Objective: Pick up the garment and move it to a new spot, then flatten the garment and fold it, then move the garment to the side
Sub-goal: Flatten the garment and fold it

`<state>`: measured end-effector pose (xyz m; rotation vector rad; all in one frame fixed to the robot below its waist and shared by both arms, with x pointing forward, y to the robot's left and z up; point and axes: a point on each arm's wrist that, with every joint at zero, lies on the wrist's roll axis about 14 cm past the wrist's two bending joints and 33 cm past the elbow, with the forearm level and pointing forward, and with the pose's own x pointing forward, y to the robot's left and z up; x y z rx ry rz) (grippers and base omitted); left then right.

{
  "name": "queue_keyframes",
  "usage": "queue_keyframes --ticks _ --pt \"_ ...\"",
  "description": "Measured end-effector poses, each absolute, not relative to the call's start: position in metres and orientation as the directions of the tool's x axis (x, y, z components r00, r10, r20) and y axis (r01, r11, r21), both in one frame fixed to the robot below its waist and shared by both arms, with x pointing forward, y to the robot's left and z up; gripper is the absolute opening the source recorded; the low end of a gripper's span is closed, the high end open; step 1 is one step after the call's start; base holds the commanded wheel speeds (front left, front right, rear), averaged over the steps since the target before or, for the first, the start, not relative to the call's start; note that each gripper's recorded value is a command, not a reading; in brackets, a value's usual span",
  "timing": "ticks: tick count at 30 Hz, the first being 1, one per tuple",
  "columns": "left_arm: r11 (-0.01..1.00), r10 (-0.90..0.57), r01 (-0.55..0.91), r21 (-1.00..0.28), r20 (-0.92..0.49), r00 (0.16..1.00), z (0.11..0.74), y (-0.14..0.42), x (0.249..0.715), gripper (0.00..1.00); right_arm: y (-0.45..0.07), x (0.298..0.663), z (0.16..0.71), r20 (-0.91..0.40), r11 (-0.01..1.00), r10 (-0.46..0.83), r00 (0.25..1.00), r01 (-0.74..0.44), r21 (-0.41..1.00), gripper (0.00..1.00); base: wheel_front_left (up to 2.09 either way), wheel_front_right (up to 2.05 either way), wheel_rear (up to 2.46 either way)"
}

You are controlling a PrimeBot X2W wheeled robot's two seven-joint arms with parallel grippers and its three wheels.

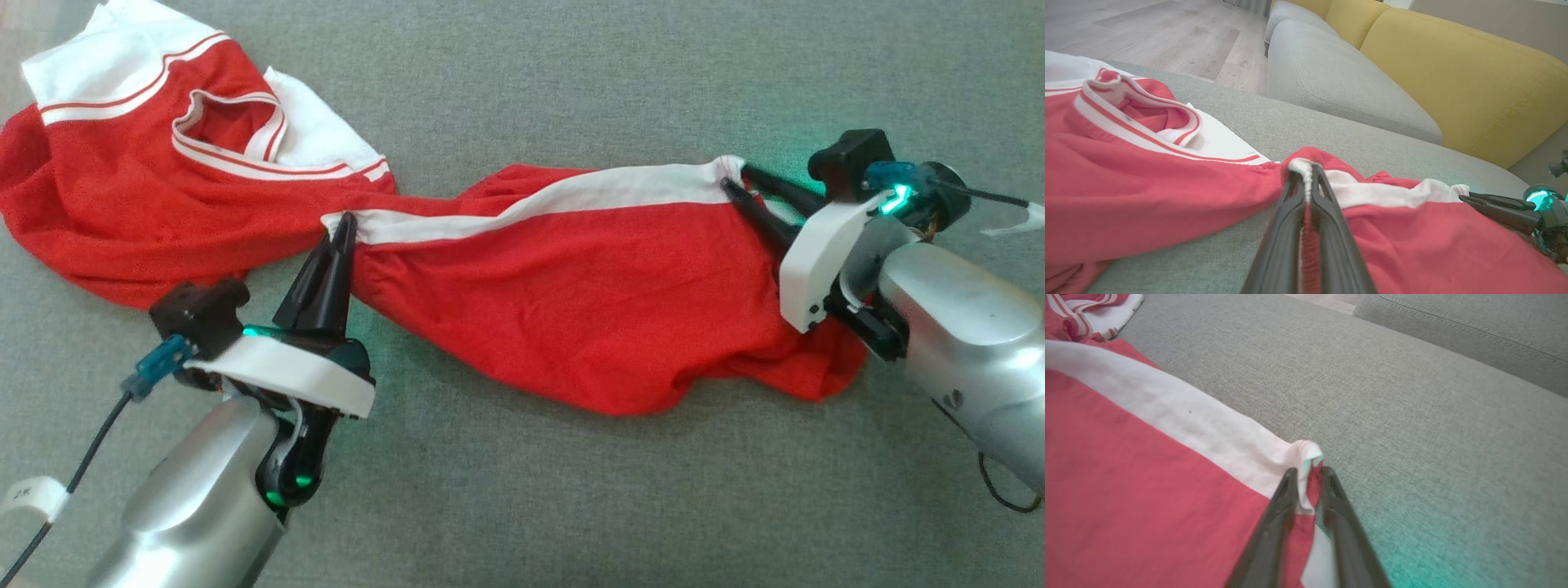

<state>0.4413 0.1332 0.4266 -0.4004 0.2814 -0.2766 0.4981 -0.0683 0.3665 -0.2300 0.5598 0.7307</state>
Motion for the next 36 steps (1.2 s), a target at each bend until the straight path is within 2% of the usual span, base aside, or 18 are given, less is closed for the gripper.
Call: queue_keyframes --ticks 5,10,11,15,18,19,21,26,31,34,36 --pt "0.882 -0.326 0.216 -0.419 -0.211 0.922 0.426 0.131 0.445 0.0 -0.066 0.502 0.37 -0.521 0.724 0.583 0.623 -0.69 -0.015 0.0 0.0 0.0 0.0" --pt "0.868 -0.39 0.319 -0.379 -0.125 0.912 0.451 0.114 0.469 0.0 -0.085 0.528 0.396 -0.444 0.754 0.56 0.699 -0.652 -0.077 0.0 0.0 0.0 0.0" --pt "0.854 -0.439 0.392 -0.342 -0.067 0.896 0.472 0.1 0.488 0.0 -0.104 0.55 0.419 -0.398 0.782 0.524 0.753 -0.611 -0.125 0.0 0.0 0.0 0.0" --pt "0.804 -0.549 0.544 -0.24 0.053 0.834 0.529 0.061 0.53 0.0 -0.165 0.591 0.477 -0.294 0.84 0.407 0.865 -0.481 -0.252 0.0 0.0 0.0 0.0" --pt "0.739 -0.647 0.653 -0.164 0.096 0.757 0.565 0.021 0.553 0.0 -0.21 0.611 0.527 -0.202 0.86 0.32 0.926 -0.373 -0.349 0.0 0.0 0.0 0.0" --pt "0.739 -0.647 0.653 -0.164 0.096 0.757 0.565 0.021 0.553 0.0 -0.21 0.611 0.527 -0.202 0.86 0.32 0.926 -0.373 -0.349 0.0 0.0 0.0 0.0" --pt "0.705 -0.694 0.703 -0.093 0.112 0.711 0.584 -0.004 0.568 0.0 -0.238 0.619 0.566 -0.125 0.863 0.264 0.956 -0.292 -0.412 0.0 0.0 0.0 0.0" --pt "0.62 -0.761 0.785 0.018 0.26 0.595 0.648 -0.071 0.59 0.0 -0.315 0.613 0.651 0.054 0.856 0.102 0.993 -0.06 -0.514 0.0 0.0 0.0 0.0" --pt "0.552 -0.774 0.83 0.081 0.42 0.474 0.689 -0.119 0.587 0.0 -0.364 0.586 0.72 0.218 0.806 0.01 0.976 0.121 -0.58 0.0 0.0 0.0 0.0" --pt "0.533 -0.785 0.844 0.068 0.411 0.463 0.672 -0.13 0.587 0.0 -0.369 0.572 0.724 0.247 0.797 0.007 0.969 0.144 -0.587 0.0 0.0 0.0 0.0" --pt "0.524 -0.798 0.85 0.048 0.378 0.47 0.647 -0.13 0.585 0.0 -0.369 0.564 0.691 0.194 0.805 0.007 0.981 0.11 -0.584 0.0 0.0 0.0 0.0"
